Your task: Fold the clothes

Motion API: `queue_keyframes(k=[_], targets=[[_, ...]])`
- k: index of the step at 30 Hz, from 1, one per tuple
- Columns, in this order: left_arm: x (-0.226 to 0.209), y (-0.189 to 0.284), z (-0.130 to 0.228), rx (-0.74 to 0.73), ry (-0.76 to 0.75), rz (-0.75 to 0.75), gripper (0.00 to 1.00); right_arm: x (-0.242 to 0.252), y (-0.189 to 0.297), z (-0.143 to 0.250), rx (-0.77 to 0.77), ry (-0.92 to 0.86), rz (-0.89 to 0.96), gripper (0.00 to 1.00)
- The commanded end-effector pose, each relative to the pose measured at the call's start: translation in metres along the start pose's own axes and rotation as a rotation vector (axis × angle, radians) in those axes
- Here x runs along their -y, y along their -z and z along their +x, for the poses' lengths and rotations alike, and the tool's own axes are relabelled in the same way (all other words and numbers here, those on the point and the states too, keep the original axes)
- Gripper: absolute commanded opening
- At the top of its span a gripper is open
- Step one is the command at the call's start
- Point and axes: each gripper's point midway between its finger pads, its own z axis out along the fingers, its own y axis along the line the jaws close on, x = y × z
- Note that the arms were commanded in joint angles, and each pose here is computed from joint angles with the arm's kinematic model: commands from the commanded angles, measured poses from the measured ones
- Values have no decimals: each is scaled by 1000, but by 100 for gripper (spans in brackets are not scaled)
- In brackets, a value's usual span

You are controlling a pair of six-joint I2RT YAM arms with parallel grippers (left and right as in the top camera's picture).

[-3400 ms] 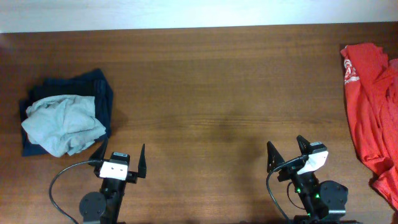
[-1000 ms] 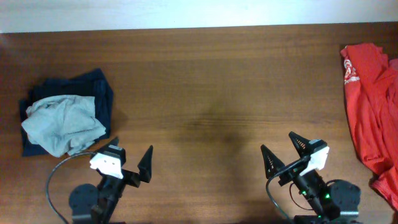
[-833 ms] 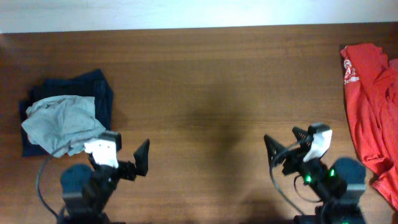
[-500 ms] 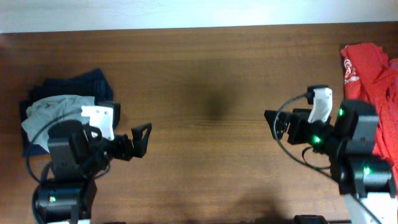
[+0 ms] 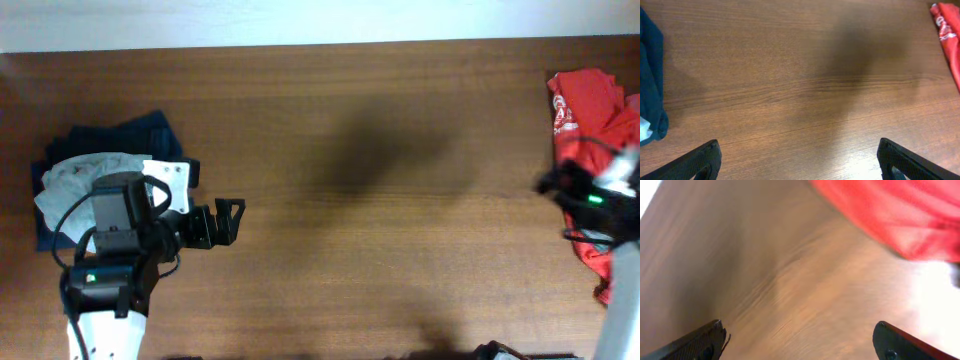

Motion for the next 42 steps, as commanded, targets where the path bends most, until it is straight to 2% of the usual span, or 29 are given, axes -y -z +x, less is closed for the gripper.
queue_keyframes(k=[1,7,13,25,32,37,42], targets=[[-2,-3,-6,4,-3,-10,99,56,2,-21,35,-241,115,97],[-3,-5,-6,-2,-15,-10,99,93,-27,-23,-44,-357,197,97],[-3,-5,-2,-18,-22,-11,99,142,-45,-27,-39,-470,394,97],[-4,-5,6,-51,-9,-13,99,226,-14,-19,14,-758,439,98],[-4,-5,7,-54,-7,-13,99,252,-3,-25,87,-816,455,97],[-4,-5,7,-55,-8,-13,99,268,-1,-29,120,-844,467,88],[-4,-5,7,-56,-22,-12,99,279,-13,-32,114,-824,484,88]])
